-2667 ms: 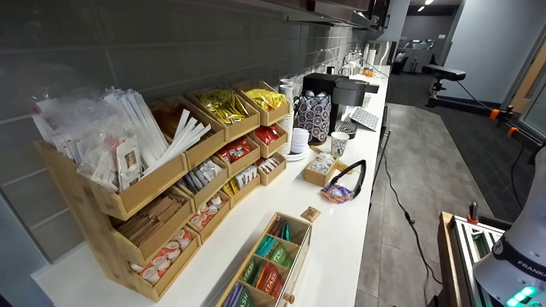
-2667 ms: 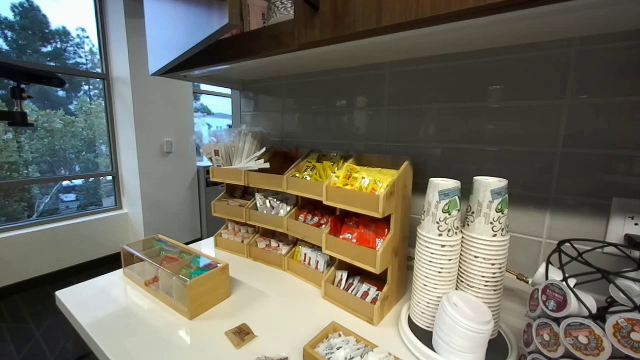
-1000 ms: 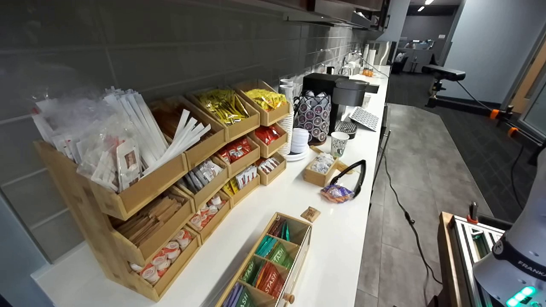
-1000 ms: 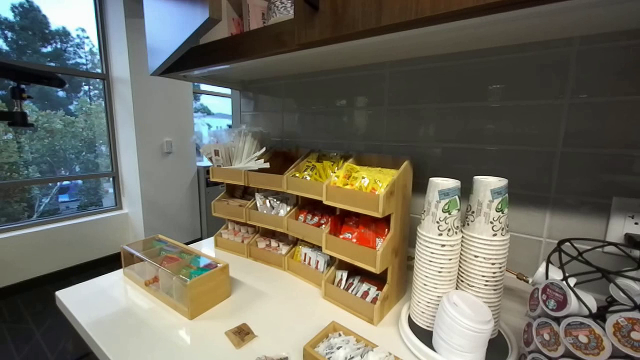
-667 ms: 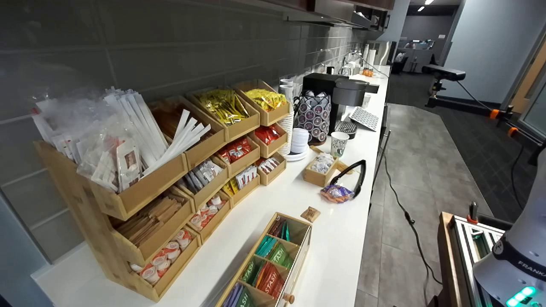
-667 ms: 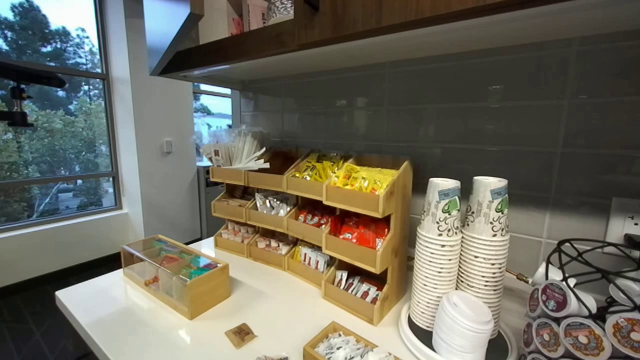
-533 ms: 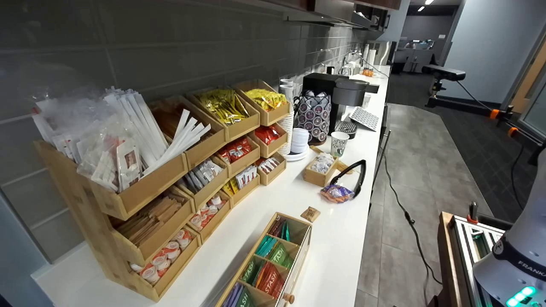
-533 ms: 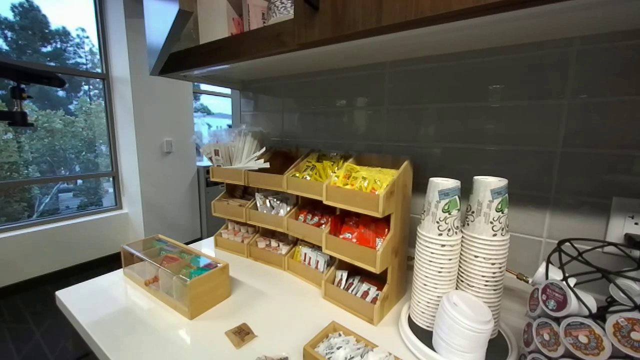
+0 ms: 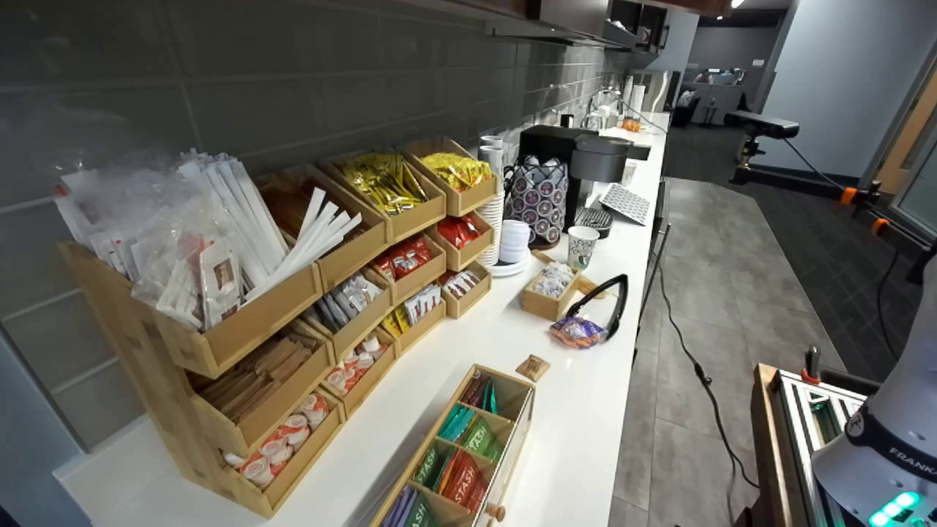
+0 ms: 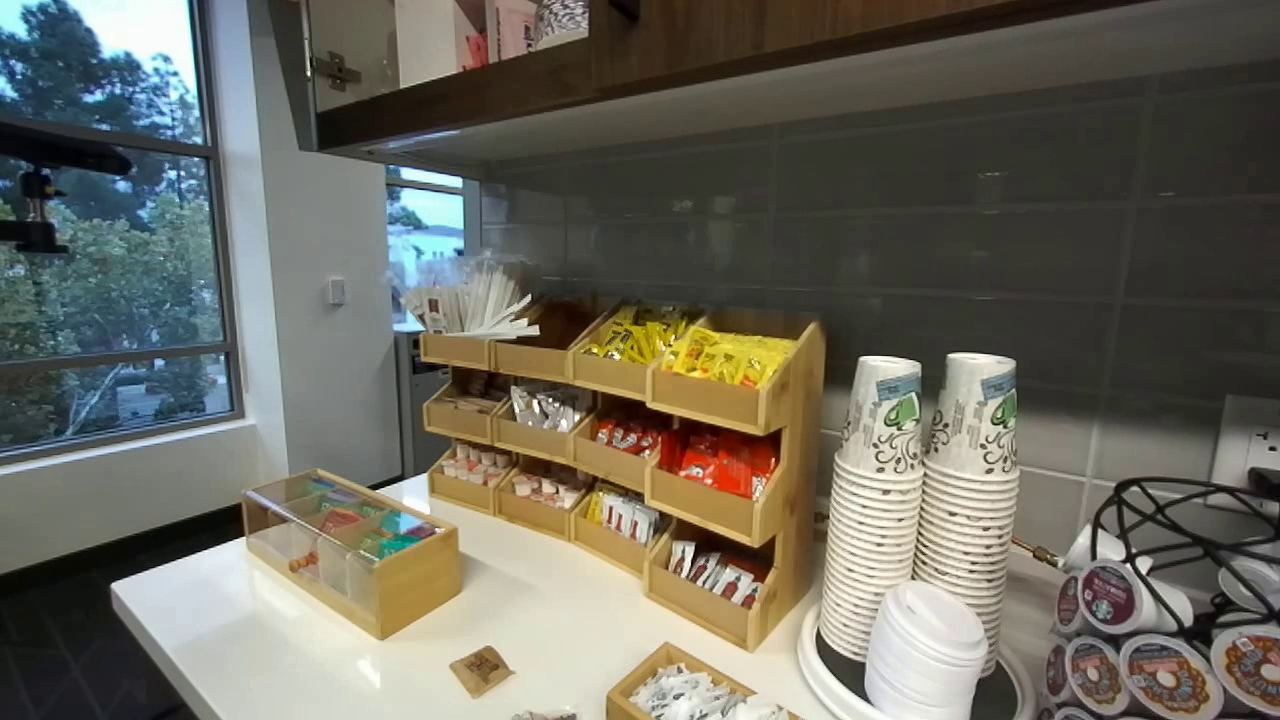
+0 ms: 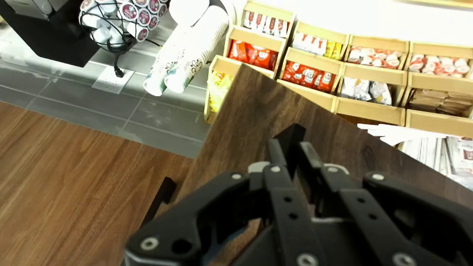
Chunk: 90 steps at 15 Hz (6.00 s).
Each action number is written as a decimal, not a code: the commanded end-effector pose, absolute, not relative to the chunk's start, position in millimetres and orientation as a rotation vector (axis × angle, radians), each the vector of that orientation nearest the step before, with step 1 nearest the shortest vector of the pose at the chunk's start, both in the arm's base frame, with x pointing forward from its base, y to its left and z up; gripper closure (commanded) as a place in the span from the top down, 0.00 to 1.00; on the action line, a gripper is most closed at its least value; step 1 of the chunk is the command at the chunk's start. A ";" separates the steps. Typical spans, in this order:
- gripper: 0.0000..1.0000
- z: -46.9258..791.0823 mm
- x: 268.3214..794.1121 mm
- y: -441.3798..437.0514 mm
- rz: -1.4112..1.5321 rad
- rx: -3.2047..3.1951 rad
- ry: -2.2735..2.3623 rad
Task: Open the cabinet
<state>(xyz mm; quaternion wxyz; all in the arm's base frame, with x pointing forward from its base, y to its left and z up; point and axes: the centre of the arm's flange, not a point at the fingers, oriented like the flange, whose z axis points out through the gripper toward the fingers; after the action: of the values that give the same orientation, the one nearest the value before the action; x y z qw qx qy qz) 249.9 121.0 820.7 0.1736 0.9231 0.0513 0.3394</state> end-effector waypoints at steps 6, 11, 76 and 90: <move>0.04 817.6 224.6 220.4 0.971 2.602 0.283; 0.04 817.8 204.3 243.7 0.952 2.596 0.212; 1.00 878.7 31.5 335.8 1.449 2.213 -0.300; 1.00 904.3 -30.2 243.9 1.235 2.152 -0.437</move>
<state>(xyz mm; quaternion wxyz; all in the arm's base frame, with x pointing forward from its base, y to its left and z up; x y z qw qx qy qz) 2.8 271.4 913.0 0.2691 0.8213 -0.2026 0.4605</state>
